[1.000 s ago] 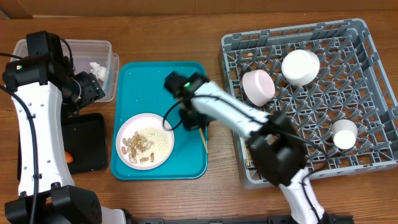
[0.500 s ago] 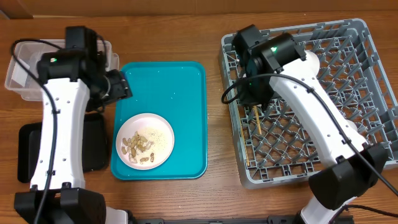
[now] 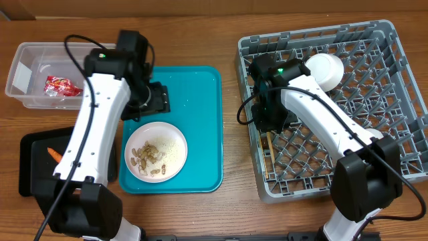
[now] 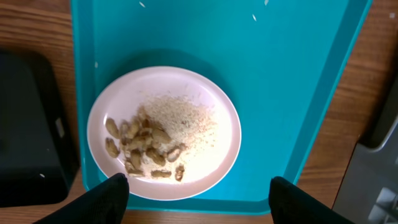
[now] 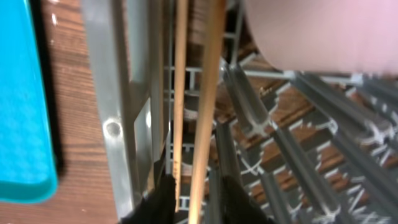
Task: Sort waste into correct bins and load items into the dishwasher
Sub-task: 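Reach the left gripper to the white plate and grasp its rim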
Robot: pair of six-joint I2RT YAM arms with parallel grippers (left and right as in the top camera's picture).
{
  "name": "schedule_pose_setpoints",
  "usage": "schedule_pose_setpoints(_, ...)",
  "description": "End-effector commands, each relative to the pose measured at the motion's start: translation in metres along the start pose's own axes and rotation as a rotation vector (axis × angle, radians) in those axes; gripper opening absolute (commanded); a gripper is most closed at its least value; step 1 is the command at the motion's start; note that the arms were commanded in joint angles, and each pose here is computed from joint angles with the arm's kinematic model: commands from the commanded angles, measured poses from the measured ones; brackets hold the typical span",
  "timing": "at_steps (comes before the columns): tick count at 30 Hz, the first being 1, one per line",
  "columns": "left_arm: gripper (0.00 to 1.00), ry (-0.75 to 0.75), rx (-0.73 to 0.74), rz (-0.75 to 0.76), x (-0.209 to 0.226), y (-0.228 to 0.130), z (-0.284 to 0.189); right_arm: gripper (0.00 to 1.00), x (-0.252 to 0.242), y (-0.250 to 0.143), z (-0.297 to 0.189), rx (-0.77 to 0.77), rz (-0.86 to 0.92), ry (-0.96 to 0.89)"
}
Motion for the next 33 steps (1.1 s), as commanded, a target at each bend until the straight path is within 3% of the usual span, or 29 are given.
schedule_pose_setpoints(1, 0.74, 0.006, 0.065, 0.012, -0.007, -0.009, 0.017, 0.31, 0.002, 0.001, -0.002, -0.017, -0.001, 0.011)
schedule_pose_setpoints(6, 0.74, -0.007, 0.150, 0.011, -0.015, -0.028, 0.048, 0.31, -0.001, 0.000, -0.017, -0.070, 0.045, 0.008)
schedule_pose_setpoints(11, 0.73, -0.080, 0.154, 0.033, -0.031, -0.038, 0.081, 0.32, -0.016, -0.014, -0.082, -0.288, 0.092, 0.027)
schedule_pose_setpoints(14, 0.75, -0.090, 0.135, 0.019, -0.039, -0.043, 0.099, 0.41, -0.036, -0.029, -0.112, -0.384, 0.146, 0.045)
schedule_pose_setpoints(20, 0.78, -0.111, 0.096, -0.056, -0.050, -0.051, 0.127, 0.41, -0.062, -0.043, -0.120, -0.376, 0.219, 0.031)
schedule_pose_setpoints(33, 0.73, -0.126, 0.002, -0.093, -0.053, -0.045, 0.157, 0.41, -0.062, -0.043, -0.120, -0.371, 0.221, 0.045)
Point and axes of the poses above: each gripper's point midway between its finger pads, its own z axis out along the fingers, its own x axis along the line the jaws close on, y = z × x, the point moved 8 cm from there along -z, back along the fingers
